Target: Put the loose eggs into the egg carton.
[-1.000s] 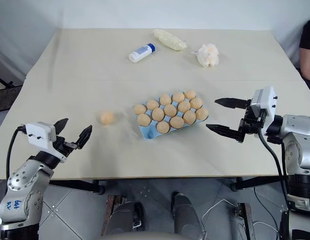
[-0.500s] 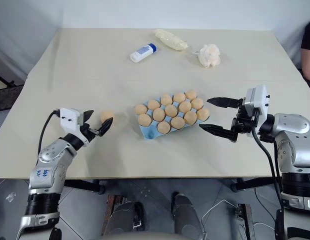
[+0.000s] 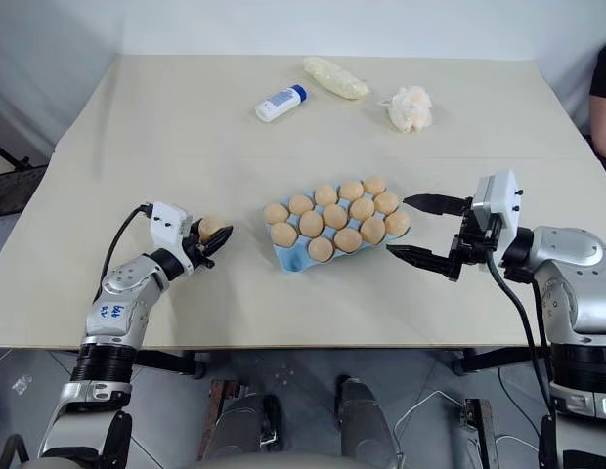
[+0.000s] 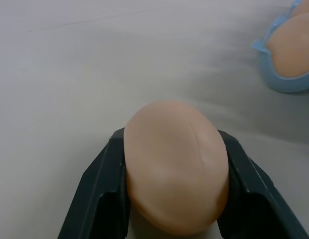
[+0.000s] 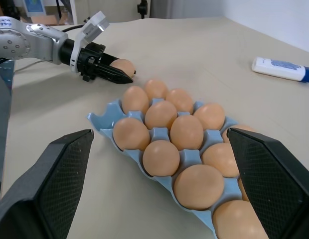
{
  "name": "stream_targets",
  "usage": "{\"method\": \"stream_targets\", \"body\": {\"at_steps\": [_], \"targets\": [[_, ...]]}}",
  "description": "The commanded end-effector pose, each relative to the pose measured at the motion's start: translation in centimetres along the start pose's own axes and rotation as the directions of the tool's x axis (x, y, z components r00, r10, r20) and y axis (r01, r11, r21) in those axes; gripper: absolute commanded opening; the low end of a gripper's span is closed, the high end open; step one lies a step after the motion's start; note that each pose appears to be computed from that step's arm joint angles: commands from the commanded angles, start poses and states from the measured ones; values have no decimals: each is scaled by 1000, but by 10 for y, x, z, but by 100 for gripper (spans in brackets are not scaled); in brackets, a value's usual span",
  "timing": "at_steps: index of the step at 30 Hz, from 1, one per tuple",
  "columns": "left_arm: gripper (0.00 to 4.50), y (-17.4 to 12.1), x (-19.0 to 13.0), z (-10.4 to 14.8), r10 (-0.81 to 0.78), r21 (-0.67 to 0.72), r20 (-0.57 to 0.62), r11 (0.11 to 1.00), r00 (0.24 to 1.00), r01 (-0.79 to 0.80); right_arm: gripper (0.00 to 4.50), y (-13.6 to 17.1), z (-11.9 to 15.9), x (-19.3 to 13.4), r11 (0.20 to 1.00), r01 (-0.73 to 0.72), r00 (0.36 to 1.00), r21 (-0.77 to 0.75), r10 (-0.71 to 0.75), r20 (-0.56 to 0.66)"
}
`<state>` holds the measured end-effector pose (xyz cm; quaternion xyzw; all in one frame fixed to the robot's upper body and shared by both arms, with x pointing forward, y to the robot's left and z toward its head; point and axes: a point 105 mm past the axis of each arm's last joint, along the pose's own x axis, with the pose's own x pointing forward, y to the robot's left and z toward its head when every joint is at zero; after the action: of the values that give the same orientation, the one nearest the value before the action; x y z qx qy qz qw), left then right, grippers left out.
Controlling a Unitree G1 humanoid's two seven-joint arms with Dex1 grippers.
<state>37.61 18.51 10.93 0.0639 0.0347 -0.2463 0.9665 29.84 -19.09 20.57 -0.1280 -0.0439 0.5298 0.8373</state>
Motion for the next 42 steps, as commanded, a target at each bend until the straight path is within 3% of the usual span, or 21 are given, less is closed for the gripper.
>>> {"method": "stream_targets", "body": {"at_steps": [1,4,8,15,19,28,39,40,42], "targets": [[166,-3,2,40,-66,80,117,995,991,57,450,0,14,-7,999,22,1000,-49,-21,20],[166,-22,3,86,-251,139,276,966,928,220,450,2,13,-8,998,31,999,-48,-30,27],[166,-38,-1,105,-412,214,348,909,842,357,450,7,13,-8,999,21,999,-44,-19,49],[166,-63,-1,108,-630,264,281,776,724,572,450,26,6,-11,997,-63,995,-33,65,74],[166,-90,5,103,-759,271,227,651,610,709,450,35,-6,-17,993,-116,993,-12,116,36],[166,-108,14,82,-795,210,128,605,592,768,450,33,-16,-17,998,-61,997,16,60,48],[166,-118,19,62,-809,178,49,584,585,792,450,24,-47,-28,997,19,1000,80,-20,6],[235,-119,20,61,-810,178,43,583,585,793,450,24,-47,-28,997,19,1000,80,-20,5],[296,-118,20,58,-806,176,32,587,591,790,450,23,-48,-27,997,18,1000,78,-18,4]]}}
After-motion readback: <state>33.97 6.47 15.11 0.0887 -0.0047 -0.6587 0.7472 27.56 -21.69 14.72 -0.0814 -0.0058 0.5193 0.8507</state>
